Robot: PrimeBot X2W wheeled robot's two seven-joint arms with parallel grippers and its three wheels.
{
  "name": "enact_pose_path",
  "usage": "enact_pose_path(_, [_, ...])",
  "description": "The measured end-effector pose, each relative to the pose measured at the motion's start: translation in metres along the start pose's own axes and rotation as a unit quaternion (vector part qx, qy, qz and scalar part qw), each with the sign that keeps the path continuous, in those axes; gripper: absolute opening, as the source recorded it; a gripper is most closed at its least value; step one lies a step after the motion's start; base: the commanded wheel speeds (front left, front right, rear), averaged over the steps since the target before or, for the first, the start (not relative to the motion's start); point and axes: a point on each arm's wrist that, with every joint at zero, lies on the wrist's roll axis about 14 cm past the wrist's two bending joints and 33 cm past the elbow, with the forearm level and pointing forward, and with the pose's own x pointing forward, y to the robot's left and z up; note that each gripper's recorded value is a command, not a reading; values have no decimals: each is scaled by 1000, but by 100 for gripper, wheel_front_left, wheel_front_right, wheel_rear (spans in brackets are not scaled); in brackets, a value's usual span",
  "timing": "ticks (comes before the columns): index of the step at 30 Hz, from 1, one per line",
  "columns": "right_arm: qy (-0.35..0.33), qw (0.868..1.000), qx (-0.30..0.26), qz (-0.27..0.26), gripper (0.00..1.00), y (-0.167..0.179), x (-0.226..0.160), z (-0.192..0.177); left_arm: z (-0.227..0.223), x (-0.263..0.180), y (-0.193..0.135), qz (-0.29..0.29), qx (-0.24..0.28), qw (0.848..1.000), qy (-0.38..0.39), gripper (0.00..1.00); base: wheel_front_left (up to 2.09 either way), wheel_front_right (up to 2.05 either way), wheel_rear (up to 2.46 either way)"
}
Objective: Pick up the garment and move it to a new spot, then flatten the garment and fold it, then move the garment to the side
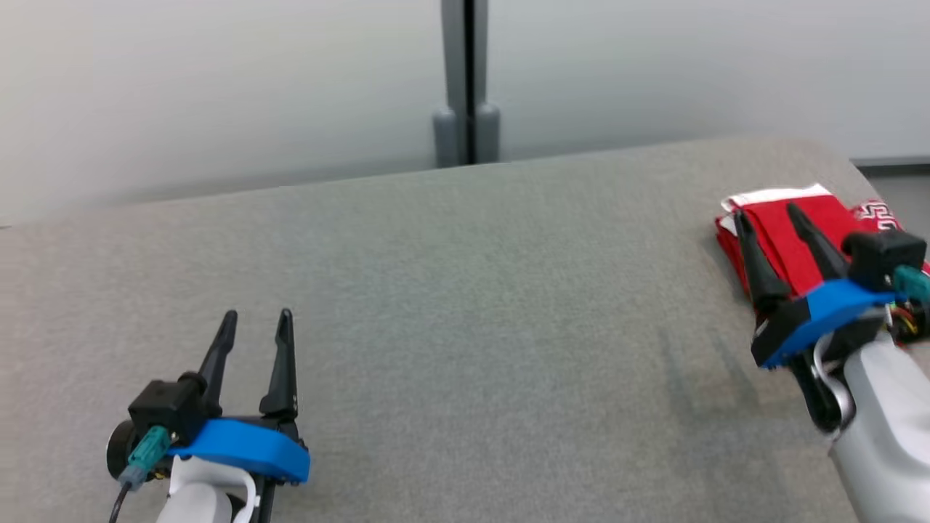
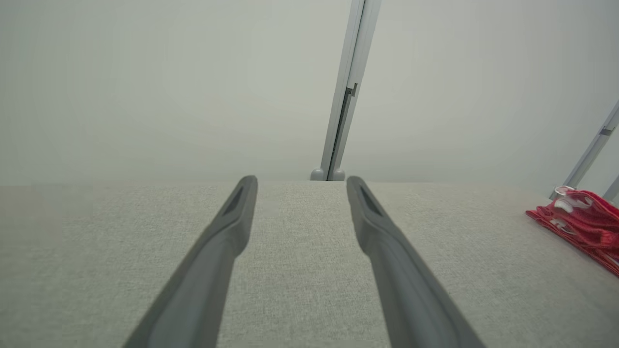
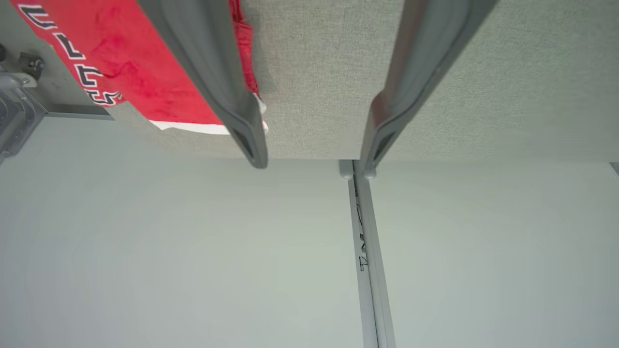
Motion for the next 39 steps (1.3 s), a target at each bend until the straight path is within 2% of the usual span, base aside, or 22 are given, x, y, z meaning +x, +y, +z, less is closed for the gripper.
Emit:
enact_pose_path(7, [-32, 999, 23, 31, 100, 34, -33, -2, 2, -36, 26, 50, 3, 999, -1, 100, 0, 0, 0])
enact_pose_path(12, [-23, 999, 36, 30, 100, 47, -52, -13, -4, -50, 33, 68, 2, 998, 6, 100, 0, 0, 0])
enact_pose_path(28, [-22, 999, 42, 5, 100, 46, -74, -9, -9, -52, 34, 77, -5, 997, 9, 100, 0, 0, 0])
enact_pose_path(39, [-14, 999, 48, 9, 100, 53, -76, -11, -13, -52, 34, 77, -7, 997, 15, 100, 0, 0, 0])
